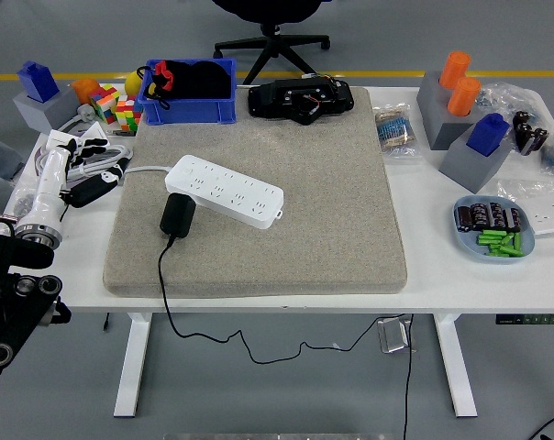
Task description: Press the white button,pick up the black plug,place it near the board,insert it into the board
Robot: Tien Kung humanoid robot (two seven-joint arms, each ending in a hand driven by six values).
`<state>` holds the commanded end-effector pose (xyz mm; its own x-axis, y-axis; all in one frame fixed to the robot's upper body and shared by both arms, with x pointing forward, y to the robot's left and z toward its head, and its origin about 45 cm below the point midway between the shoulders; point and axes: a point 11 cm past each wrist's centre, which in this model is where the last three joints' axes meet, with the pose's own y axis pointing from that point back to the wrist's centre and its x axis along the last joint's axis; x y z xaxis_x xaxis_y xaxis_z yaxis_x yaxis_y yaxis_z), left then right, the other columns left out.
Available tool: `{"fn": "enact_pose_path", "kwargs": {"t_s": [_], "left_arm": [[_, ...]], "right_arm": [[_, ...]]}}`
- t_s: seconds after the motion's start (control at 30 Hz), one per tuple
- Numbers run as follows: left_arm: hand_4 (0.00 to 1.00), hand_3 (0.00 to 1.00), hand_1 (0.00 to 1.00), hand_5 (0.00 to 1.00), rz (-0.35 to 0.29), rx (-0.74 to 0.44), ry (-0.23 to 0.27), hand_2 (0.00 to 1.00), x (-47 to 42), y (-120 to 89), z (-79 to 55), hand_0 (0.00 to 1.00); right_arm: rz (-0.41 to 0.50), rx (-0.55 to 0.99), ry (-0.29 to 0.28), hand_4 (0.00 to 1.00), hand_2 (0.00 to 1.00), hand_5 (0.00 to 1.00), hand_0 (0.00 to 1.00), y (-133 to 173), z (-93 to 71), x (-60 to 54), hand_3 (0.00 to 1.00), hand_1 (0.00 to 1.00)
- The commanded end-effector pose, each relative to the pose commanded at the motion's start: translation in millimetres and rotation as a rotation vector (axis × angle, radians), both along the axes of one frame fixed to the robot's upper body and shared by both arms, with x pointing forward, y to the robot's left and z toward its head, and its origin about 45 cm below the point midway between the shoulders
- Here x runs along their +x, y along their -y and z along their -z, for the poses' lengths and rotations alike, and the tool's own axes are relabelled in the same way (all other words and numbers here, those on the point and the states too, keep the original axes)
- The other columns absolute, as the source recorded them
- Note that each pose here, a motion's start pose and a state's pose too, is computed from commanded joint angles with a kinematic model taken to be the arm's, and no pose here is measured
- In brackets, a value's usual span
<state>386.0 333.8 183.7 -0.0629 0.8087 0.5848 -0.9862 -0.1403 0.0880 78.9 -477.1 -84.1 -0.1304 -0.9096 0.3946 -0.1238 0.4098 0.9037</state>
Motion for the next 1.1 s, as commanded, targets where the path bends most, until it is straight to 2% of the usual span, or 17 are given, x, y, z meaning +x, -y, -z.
{"fn": "enact_pose_path", "kwargs": {"t_s": [0.2, 0.23, 0.4, 0.43, 0.57, 0.6, 0.77, 0.8, 1.0, 1.03, 1.1], "left_arm": [[0.805, 0.710, 0.814, 0.362, 0.053, 0.060, -0.052, 0.729, 12.2, 4.8, -1.6, 0.837], [0.750, 0.731, 0.620, 0.084, 0.066, 0.073, -0.066, 0.636, 15.2, 6.5, -2.4, 0.391], [0.750, 0.731, 0.620, 0.084, 0.119, 0.143, -0.118, 0.636, 27.4, 13.2, -5.8, 0.391], [0.429, 0.740, 0.359, 0.002, 0.128, 0.154, -0.127, 0.409, 29.5, 14.6, -6.4, 0.187], [0.429, 0.740, 0.359, 0.002, 0.159, 0.222, -0.159, 0.409, 38.5, 19.1, -8.9, 0.187], [0.035, 0.750, 0.206, 0.002, 0.167, 0.242, -0.164, 0.230, 41.3, 20.8, -9.5, 0.098], [0.035, 0.750, 0.206, 0.002, 0.196, 0.310, -0.191, 0.230, 50.7, 27.2, -9.6, 0.098], [0.002, 0.702, 0.104, 0.002, 0.203, 0.315, -0.194, 0.128, 52.6, 28.9, -9.8, 0.040], [0.002, 0.702, 0.104, 0.002, 0.219, 0.334, -0.235, 0.128, 58.1, 33.9, -5.5, 0.040], [0.002, 0.692, 0.023, 0.002, 0.225, 0.337, -0.243, 0.102, 58.6, 35.5, -4.4, 0.004], [0.002, 0.692, 0.023, 0.002, 0.236, 0.343, -0.258, 0.102, 59.6, 38.9, -2.2, 0.004]], "right_arm": [[0.008, -0.011, 0.004, 0.998, 0.954, 0.842, 0.998, 1.0, -0.9, 1.9, 0.985, 0.949], [0.009, -0.014, 0.006, 0.998, 0.929, 0.804, 0.942, 1.5, -1.2, 2.5, 0.927, 0.911], [0.017, -0.028, 0.011, 0.998, 0.929, 0.804, 0.942, 4.9, -3.1, 4.1, 0.927, 0.911], [0.019, -0.031, 0.012, 0.972, 0.916, 0.766, 0.896, 5.6, -3.6, 4.4, 0.907, 0.884], [0.021, -0.060, 0.007, 0.972, 0.916, 0.766, 0.896, 9.6, -5.7, 5.0, 0.907, 0.884], [0.021, -0.069, 0.005, 0.914, 0.911, 0.711, 0.865, 10.9, -6.4, 5.3, 0.882, 0.859], [0.027, -0.075, 0.006, 0.914, 0.911, 0.711, 0.865, 12.8, -7.8, 7.1, 0.882, 0.859], [0.028, -0.075, 0.007, 0.902, 0.906, 0.704, 0.861, 13.1, -8.1, 7.8, 0.867, 0.852], [0.024, -0.076, 0.010, 0.902, 0.906, 0.704, 0.861, 13.7, -9.0, 10.6, 0.867, 0.852], [0.023, -0.076, 0.010, 0.901, 0.902, 0.703, 0.858, 13.8, -9.1, 10.8, 0.862, 0.850], [0.022, -0.077, 0.009, 0.901, 0.902, 0.703, 0.858, 14.1, -9.3, 10.9, 0.862, 0.850]]}}
